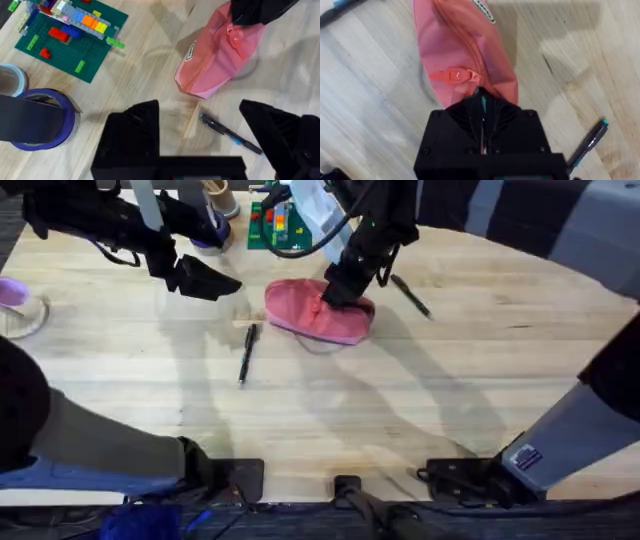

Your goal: Unzip the bag, pick up the pens from the table one at a time and place them inside, then zip the bag closed.

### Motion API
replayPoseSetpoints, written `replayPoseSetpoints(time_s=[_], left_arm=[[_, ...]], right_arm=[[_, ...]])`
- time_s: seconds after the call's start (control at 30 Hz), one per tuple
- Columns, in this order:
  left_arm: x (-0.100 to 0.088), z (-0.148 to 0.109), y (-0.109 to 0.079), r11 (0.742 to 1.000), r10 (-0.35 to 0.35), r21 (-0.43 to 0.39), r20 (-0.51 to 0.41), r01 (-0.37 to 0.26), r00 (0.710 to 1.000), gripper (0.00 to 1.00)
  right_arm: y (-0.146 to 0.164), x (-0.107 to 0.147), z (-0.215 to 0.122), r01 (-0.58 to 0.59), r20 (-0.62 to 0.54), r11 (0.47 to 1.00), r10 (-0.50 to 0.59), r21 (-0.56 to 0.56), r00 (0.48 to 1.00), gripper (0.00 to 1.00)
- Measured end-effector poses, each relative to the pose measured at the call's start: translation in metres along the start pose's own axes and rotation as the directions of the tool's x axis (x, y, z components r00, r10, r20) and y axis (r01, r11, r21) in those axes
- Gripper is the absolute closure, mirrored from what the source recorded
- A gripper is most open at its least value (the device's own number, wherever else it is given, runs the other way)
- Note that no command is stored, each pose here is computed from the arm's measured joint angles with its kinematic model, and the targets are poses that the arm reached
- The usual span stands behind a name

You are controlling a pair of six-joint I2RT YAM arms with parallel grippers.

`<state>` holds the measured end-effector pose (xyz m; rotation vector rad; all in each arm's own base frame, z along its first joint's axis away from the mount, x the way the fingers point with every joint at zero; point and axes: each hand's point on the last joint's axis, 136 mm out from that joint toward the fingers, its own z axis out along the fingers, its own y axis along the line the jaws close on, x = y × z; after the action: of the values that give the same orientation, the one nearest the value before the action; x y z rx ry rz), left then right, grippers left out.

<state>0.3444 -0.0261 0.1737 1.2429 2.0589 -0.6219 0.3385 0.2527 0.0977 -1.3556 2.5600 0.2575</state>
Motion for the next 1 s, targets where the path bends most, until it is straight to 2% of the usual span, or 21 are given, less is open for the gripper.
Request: replayPoseSetpoints(time_s=[0.1, 0.13, 0.3, 0.33, 0.4, 0.83, 0.93, 1.0], left_arm=[[0.0, 0.0, 0.0, 1.0, 0.0, 0.0, 0.0, 0.0, 1.0, 0.007], [0.0, 0.0, 0.0, 1.0, 0.0, 0.0, 0.0, 0.0, 1.0, 0.007], [0.0, 0.0, 0.0, 1.0, 0.0, 0.0, 0.0, 0.0, 1.0, 0.007], [0.0, 0.0, 0.0, 1.0, 0.0, 0.0, 0.0, 0.0, 1.0, 0.007], [0.0, 0.0, 0.0, 1.0, 0.0, 0.0, 0.0, 0.0, 1.0, 0.007], [0.0, 0.0, 0.0, 1.0, 0.0, 0.0, 0.0, 0.0, 1.0, 0.007], [0.0, 0.0, 0.0, 1.0, 0.0, 0.0, 0.0, 0.0, 1.0, 0.007], [0.0, 0.0, 0.0, 1.0, 0.0, 0.0, 0.0, 0.0, 1.0, 0.007]], right_arm=[[0.0, 0.0, 0.0, 0.0, 0.001, 1.0, 0.0, 0.0, 1.0, 0.911], [0.0, 0.0, 0.0, -0.001, 0.001, 1.0, 0.001, 0.0, 1.0, 0.854], [0.0, -0.001, 0.0, 0.002, 0.005, 1.0, -0.002, -0.001, 1.0, 0.137], [0.001, -0.001, 0.0, 0.007, 0.005, 1.0, -0.007, -0.003, 1.0, 0.042], [0.001, -0.001, 0.0, 0.01, 0.004, 1.0, -0.01, -0.004, 1.0, 0.008], [0.001, -0.002, -0.001, 0.001, 0.008, 1.0, -0.001, -0.002, 1.0, 0.005], [0.001, -0.004, -0.011, -0.002, 0.021, 1.0, 0.001, 0.006, 1.0, 0.005], [-0.001, -0.01, -0.031, -0.004, 0.057, 1.0, 0.003, 0.023, 0.998, 0.005]])
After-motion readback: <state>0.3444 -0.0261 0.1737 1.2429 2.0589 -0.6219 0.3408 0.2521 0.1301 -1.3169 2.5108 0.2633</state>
